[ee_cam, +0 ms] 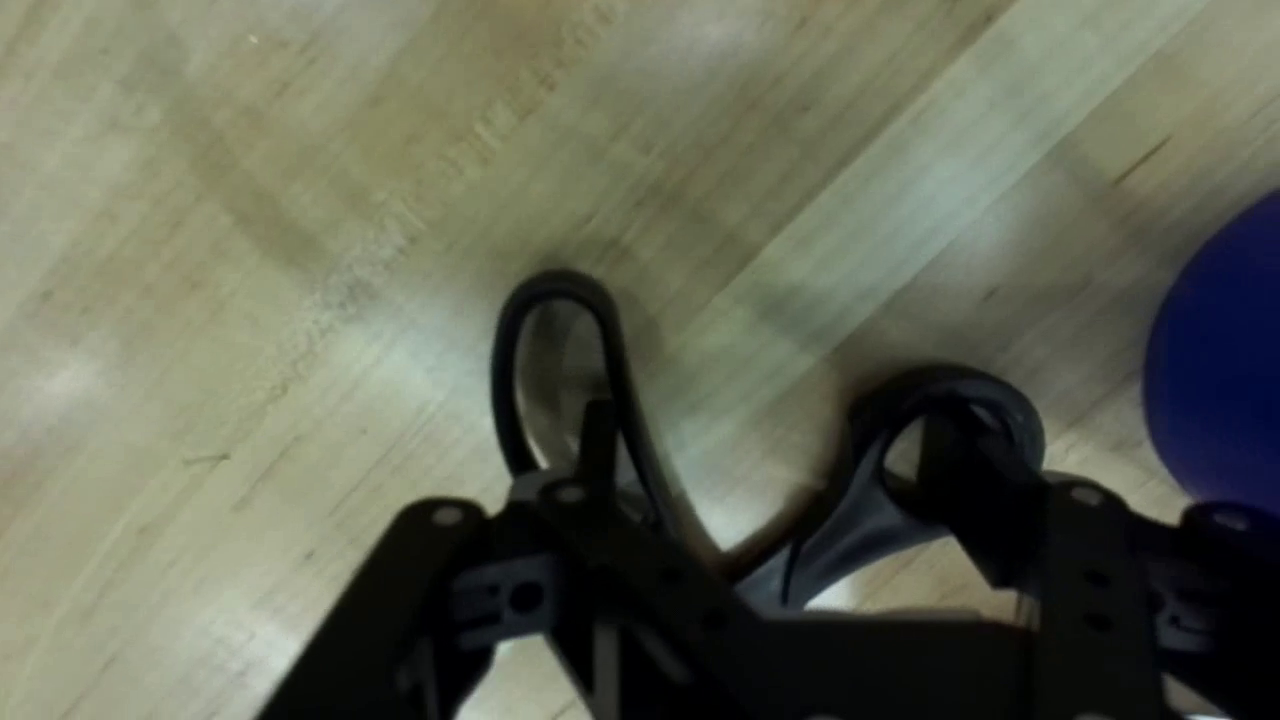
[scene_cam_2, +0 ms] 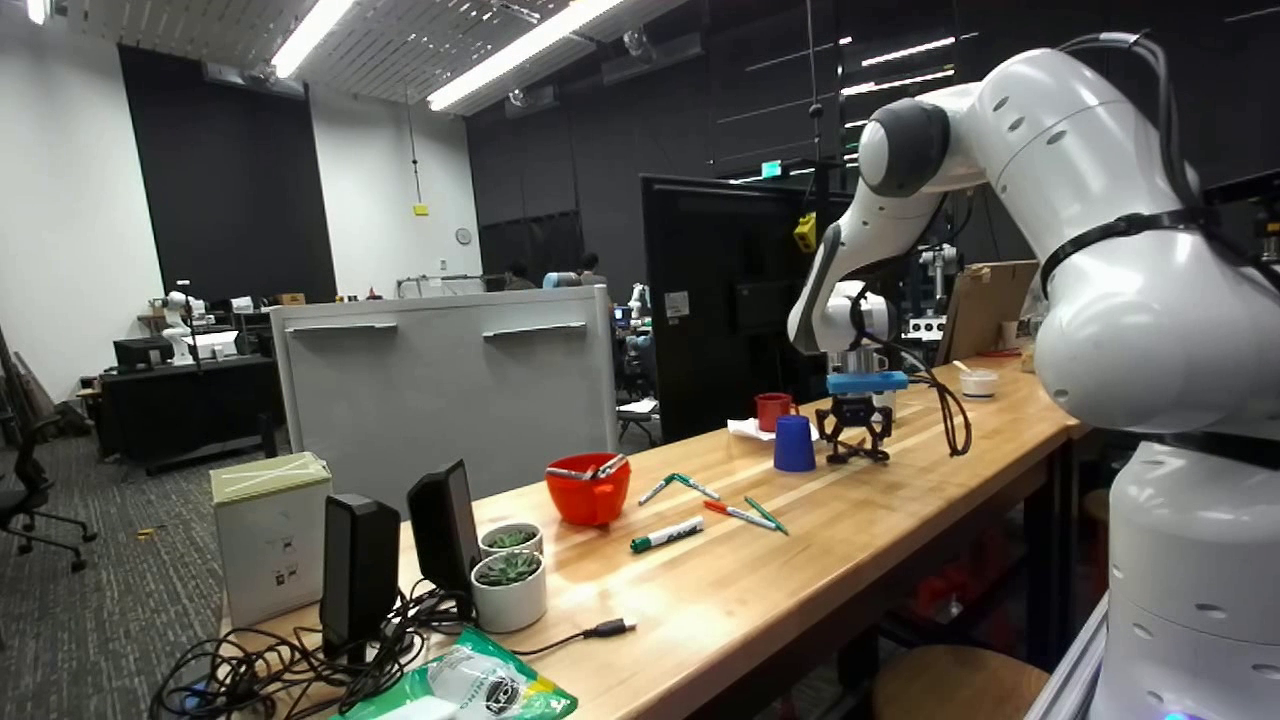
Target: Open and close the scissors
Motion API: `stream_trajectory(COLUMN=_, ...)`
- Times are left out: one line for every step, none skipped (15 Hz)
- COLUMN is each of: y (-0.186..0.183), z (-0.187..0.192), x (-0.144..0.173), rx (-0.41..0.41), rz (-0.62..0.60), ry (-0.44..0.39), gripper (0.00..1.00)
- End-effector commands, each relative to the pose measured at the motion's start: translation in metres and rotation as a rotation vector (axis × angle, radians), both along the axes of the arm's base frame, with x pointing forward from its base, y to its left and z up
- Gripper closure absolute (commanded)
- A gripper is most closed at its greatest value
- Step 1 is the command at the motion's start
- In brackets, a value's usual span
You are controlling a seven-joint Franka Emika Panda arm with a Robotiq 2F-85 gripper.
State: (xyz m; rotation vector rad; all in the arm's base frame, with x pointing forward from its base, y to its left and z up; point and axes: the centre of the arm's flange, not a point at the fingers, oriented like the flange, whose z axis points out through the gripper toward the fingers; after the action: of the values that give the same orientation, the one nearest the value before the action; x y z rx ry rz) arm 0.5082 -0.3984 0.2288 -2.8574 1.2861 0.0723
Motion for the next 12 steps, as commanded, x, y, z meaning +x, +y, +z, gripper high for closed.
stream_trajectory(y=0.0022, z=-0.0011, x=-0.0044, rx=0.002, rz=0.006, ry=0.0, gripper=0.55)
stream_trajectory(y=0.0032, z=-0.0008, x=-0.0032, rx=0.002, rz=0.009, ry=-0.002, gripper=0.63)
stream_trajectory(y=0.0043, z=0.0003, x=-0.0021, rx=0.001, rz=0.011, ry=-0.003, gripper=0.7)
stream_trajectory(y=0.0055, z=0.0003, x=-0.001, rx=0.001, rz=0.014, ry=-0.005, gripper=0.79)
stream_trajectory(y=0.0066, z=0.0014, x=-0.0002, rx=0.001, rz=0.017, ry=-0.006, gripper=0.85)
stream_trajectory(y=0.0076, z=0.0017, x=0.0003, rx=0.001, rz=0.019, ry=-0.009, gripper=0.92)
stream_trajectory(y=0.0078, z=0.0024, x=0.0003, rx=0.0, rz=0.02, ry=-0.01, gripper=0.98)
stream_trajectory(y=0.0077, z=0.0024, x=0.0, rx=0.0, rz=0.02, ry=-0.01, gripper=0.94)
stream_trajectory(y=0.0075, z=0.0023, x=-0.0002, rx=0.0, rz=0.02, ry=-0.011, gripper=0.94)
stream_trajectory(y=0.008, z=0.0037, x=-0.0007, rx=-0.002, rz=0.02, ry=-0.01, gripper=0.94)
stream_trajectory(y=0.0078, z=0.0027, x=-0.0006, rx=-0.001, rz=0.02, ry=-0.011, gripper=0.94)
stream_trajectory(y=0.008, z=0.0039, x=-0.001, rx=-0.002, rz=0.019, ry=-0.01, gripper=0.73)
